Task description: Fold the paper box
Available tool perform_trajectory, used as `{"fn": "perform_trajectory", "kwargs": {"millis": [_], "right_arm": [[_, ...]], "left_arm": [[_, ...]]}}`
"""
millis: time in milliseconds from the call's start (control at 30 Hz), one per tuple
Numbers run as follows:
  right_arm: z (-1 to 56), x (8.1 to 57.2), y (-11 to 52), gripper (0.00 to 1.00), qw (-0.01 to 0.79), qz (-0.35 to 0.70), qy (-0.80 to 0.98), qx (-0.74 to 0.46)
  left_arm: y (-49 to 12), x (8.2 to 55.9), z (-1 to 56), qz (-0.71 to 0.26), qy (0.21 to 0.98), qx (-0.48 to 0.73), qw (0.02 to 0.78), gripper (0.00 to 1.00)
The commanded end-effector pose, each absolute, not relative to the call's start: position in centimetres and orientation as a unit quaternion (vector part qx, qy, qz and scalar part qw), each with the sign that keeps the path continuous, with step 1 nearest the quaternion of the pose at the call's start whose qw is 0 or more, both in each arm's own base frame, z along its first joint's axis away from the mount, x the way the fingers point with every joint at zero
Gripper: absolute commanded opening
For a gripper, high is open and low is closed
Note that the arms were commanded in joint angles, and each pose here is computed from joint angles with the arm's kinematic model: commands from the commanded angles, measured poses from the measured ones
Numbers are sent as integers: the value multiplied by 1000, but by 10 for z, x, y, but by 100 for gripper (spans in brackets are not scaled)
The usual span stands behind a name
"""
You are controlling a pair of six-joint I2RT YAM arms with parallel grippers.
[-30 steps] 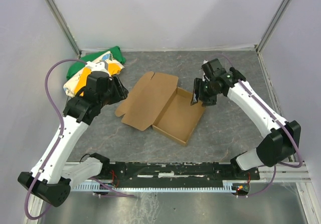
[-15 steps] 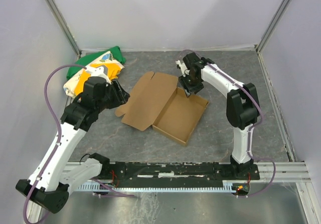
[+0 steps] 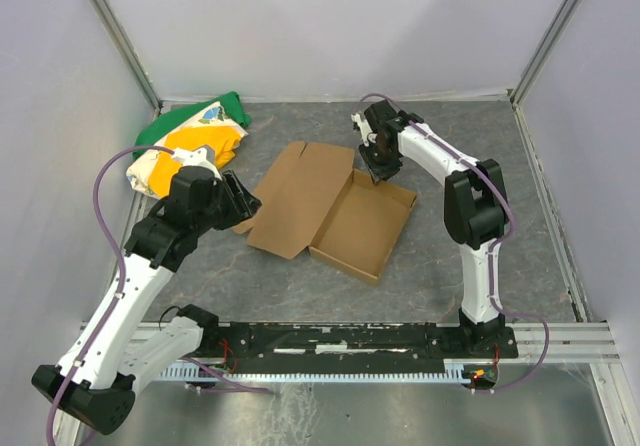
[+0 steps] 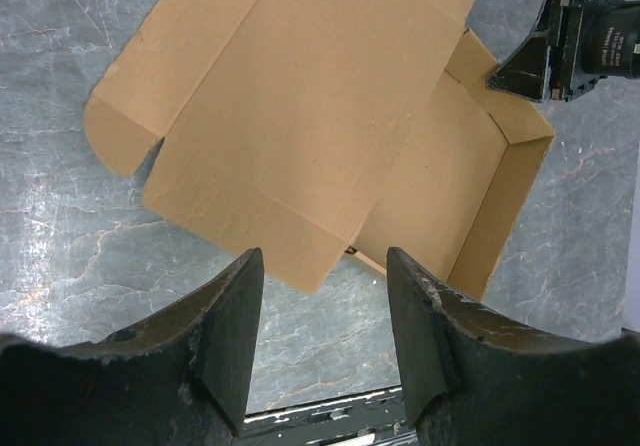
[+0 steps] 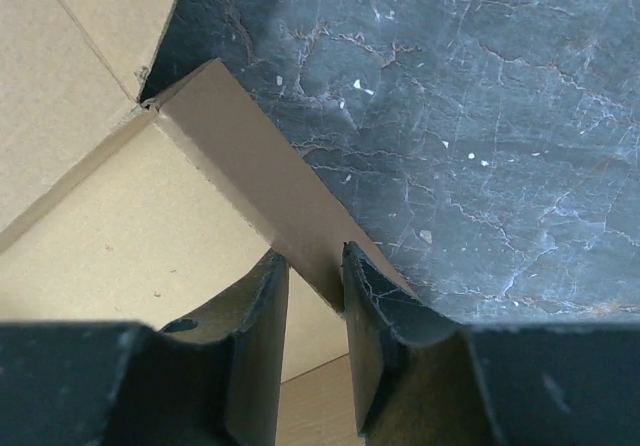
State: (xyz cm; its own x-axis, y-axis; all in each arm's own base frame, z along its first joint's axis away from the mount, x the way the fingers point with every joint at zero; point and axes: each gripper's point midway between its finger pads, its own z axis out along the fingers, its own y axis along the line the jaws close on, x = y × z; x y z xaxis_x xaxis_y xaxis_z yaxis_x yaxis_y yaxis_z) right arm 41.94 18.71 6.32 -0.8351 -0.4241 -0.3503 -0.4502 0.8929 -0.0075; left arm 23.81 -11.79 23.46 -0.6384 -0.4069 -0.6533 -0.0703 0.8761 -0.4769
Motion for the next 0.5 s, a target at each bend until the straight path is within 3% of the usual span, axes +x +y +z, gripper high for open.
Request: {"fn": "perform_trajectory", "kwargs": {"millis": [0,100,200,300,467], "right_arm": [[67,423,188,34,192,48,962,-188],[67,417,185,28,190,46,964,-181],[67,412,179,3,183,36,970,-155],[69,402,181,2,177,49,975,-127],[75,370,177,2,175,68,978,-87]], "left_arm": [[-119,247,245,-216,870,-151,418,60],[-124,249,241,-217,876,-143,406,60],[-127,252,237,-216,882,-140,395,59],[-128,256,232,-211,886,-138,389,60],[-129,271,220,-196,887,-147,391,75]]}}
